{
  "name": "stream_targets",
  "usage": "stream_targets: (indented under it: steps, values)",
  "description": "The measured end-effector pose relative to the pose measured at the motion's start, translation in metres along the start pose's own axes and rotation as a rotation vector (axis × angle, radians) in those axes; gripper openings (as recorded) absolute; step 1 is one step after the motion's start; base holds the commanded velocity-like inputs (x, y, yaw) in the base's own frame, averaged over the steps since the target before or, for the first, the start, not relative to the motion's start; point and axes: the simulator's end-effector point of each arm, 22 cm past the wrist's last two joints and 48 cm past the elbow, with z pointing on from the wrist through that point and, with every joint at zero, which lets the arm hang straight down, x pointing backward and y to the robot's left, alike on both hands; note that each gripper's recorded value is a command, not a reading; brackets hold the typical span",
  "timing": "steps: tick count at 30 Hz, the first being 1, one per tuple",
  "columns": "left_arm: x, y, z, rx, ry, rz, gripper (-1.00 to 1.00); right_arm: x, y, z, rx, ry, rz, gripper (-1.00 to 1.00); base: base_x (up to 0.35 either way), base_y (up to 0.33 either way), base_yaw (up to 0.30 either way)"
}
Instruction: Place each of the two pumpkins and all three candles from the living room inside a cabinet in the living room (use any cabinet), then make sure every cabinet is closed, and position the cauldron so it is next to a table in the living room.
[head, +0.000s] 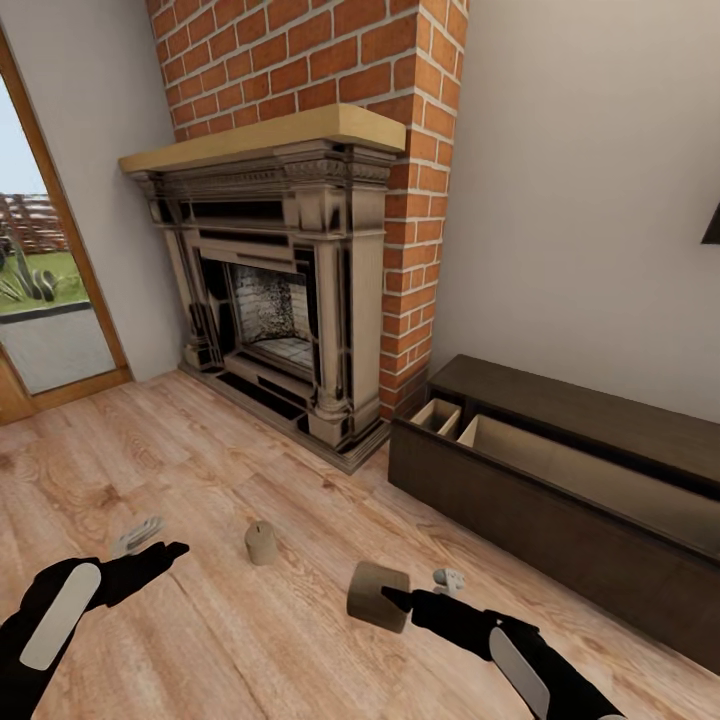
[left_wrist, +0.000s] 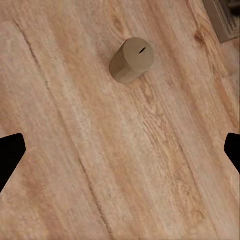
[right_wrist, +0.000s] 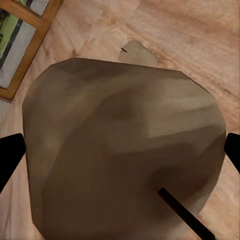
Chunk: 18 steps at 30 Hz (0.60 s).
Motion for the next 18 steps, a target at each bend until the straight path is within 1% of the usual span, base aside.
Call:
stream_targets:
  steps: [1,3,6,9,14,18]
  values:
    - [-0.001,-0.002,0.000,0.004,-0.002,0.001,1.00,-0.001,-0.001,-0.001,0.000,-0.002,0.000,-1.00,0.000,0.000,0.000]
    - [0.000,-0.007,-0.001,0.016,-0.002,0.009,1.00,-0.003,0.001,-0.005,-0.025,-0.006,0.000,-1.00,0.000,0.000,0.000]
    - [0.002,-0.016,-0.001,0.027,-0.001,0.036,1.00,-0.005,0.009,-0.006,-0.064,-0.008,-0.001,-1.00,0.000,0.000,0.000]
    - [0.000,-0.023,-0.003,0.035,-0.007,0.057,1.00,-0.005,0.011,-0.007,-0.077,-0.011,-0.003,-1.00,0.000,0.000,-0.061]
    - [-0.002,-0.028,-0.005,0.042,-0.014,0.064,1.00,-0.007,0.014,-0.008,-0.085,-0.016,-0.006,-1.00,0.000,0.003,-0.205]
    - [-0.003,-0.029,-0.007,0.046,-0.017,0.066,1.00,-0.009,0.016,-0.009,-0.089,-0.021,-0.006,-1.00,0.000,0.138,-0.247]
